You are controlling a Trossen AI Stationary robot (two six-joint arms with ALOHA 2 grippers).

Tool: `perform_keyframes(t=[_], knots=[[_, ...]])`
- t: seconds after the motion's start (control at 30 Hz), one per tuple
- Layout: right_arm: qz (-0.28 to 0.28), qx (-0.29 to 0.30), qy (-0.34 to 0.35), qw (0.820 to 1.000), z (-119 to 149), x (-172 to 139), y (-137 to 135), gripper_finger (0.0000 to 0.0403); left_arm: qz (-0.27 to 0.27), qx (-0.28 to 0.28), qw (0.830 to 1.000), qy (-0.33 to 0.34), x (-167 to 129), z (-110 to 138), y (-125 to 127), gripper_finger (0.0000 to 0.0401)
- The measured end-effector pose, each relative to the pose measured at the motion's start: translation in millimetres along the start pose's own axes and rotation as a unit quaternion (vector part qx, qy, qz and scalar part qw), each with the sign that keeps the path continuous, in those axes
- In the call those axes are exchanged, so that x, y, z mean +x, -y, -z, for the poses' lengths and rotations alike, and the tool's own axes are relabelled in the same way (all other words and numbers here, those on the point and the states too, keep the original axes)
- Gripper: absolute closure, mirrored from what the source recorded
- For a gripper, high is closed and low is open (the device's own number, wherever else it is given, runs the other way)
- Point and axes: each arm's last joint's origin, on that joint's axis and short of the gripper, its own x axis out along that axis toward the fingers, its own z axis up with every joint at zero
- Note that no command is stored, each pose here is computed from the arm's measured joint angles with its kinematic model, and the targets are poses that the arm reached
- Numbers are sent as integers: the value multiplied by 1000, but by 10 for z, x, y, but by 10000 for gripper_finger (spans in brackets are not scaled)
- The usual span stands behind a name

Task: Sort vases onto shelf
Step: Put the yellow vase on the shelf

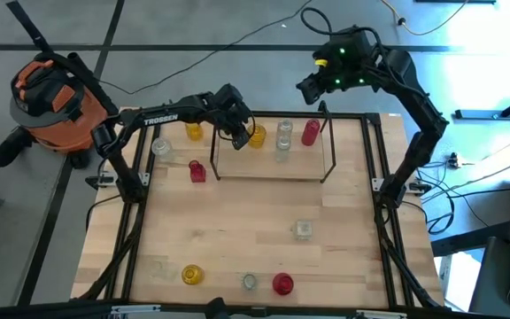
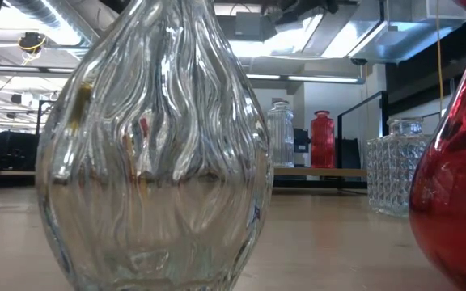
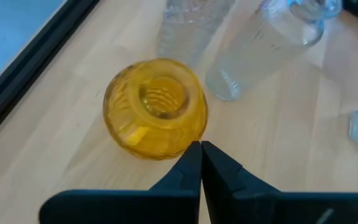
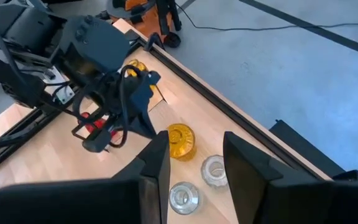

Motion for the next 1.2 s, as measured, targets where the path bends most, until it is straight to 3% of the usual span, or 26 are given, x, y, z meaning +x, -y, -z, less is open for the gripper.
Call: perform_keyframes(t=[0.33, 0.77, 1.2], knots=[[3, -1, -10, 1000, 19, 50, 7, 292, -40, 21, 998, 39, -1, -74, -9, 401], [0, -1, -15, 1000, 27, 51, 7, 292, -94, 61, 993, 21, 39, -39, 66, 401], [-3, 0, -18, 1000, 32, 51, 6, 292, -94, 57, 994, 6, 197, -3, 44, 401]])
